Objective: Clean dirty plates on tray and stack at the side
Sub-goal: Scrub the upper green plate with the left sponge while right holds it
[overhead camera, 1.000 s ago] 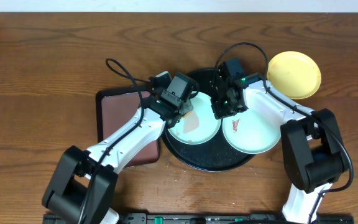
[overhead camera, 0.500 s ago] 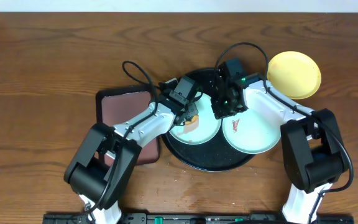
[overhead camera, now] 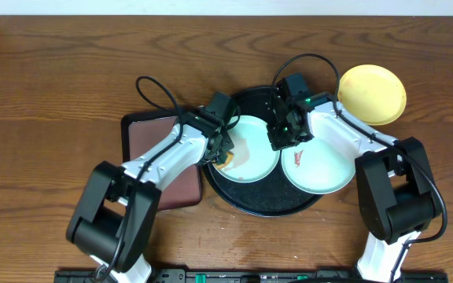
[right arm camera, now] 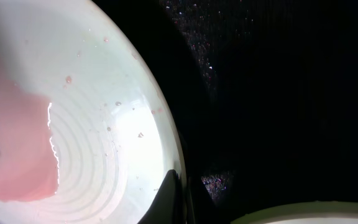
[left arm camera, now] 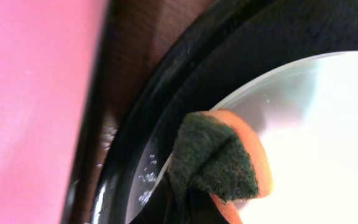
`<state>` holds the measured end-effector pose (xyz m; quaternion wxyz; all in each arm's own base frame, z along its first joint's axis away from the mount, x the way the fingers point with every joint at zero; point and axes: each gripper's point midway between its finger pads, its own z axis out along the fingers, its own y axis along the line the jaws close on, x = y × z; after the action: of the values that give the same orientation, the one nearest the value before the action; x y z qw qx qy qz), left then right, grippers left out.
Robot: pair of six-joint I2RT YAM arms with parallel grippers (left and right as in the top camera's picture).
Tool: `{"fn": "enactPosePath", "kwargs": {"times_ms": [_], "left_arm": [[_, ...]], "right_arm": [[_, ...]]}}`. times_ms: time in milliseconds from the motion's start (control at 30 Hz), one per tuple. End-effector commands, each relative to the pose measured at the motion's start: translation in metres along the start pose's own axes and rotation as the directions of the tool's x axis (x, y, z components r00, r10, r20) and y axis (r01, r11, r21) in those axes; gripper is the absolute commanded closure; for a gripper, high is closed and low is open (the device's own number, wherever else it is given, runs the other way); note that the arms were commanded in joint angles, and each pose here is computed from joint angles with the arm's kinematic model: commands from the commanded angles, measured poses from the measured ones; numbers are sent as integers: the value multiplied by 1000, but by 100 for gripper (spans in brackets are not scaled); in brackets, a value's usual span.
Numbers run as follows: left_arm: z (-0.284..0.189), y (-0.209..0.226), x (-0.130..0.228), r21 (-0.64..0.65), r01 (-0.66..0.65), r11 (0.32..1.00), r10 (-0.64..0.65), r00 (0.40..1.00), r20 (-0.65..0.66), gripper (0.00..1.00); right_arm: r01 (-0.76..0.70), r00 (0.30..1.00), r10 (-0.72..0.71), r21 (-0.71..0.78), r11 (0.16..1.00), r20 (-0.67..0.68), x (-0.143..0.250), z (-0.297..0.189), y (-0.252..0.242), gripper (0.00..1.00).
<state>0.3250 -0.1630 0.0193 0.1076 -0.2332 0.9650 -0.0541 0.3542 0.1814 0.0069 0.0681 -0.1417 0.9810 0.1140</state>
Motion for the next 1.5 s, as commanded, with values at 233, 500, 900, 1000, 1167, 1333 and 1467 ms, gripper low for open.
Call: {"fn": "enactPosePath", "kwargs": {"times_ms": [233,500,900,1000,1167,1333,1467], "left_arm": [[-14,-24,-28,106,15,994,-30,989,144,92],[-12,-64,-13,234,10,972,-39,992,121,93],[33,-57,26,172,31,985,-23,999,-45,93],[32,-44,29,126,31,992,-24,998,-63,92],[21,-16,24,12,22,1000,-21,999,-24,93],[-6,8,7,-83,22,996,-14,996,89,93],[-30,20,-11,-122,33,992,-8,979,202,93]], "right_arm": [[37,999,-37,47,998,-1,2,-3,-3,99],[37,999,-38,46,998,3,1,-3,-3,99],[38,999,-38,46,998,3,1,-2,-3,99],[38,999,-38,46,998,3,1,-2,-3,99],[38,999,-38,46,998,2,1,-2,-2,99],[38,999,-38,46,998,2,1,-2,-2,99],[38,999,-38,46,998,2,1,-2,-2,99]]}}
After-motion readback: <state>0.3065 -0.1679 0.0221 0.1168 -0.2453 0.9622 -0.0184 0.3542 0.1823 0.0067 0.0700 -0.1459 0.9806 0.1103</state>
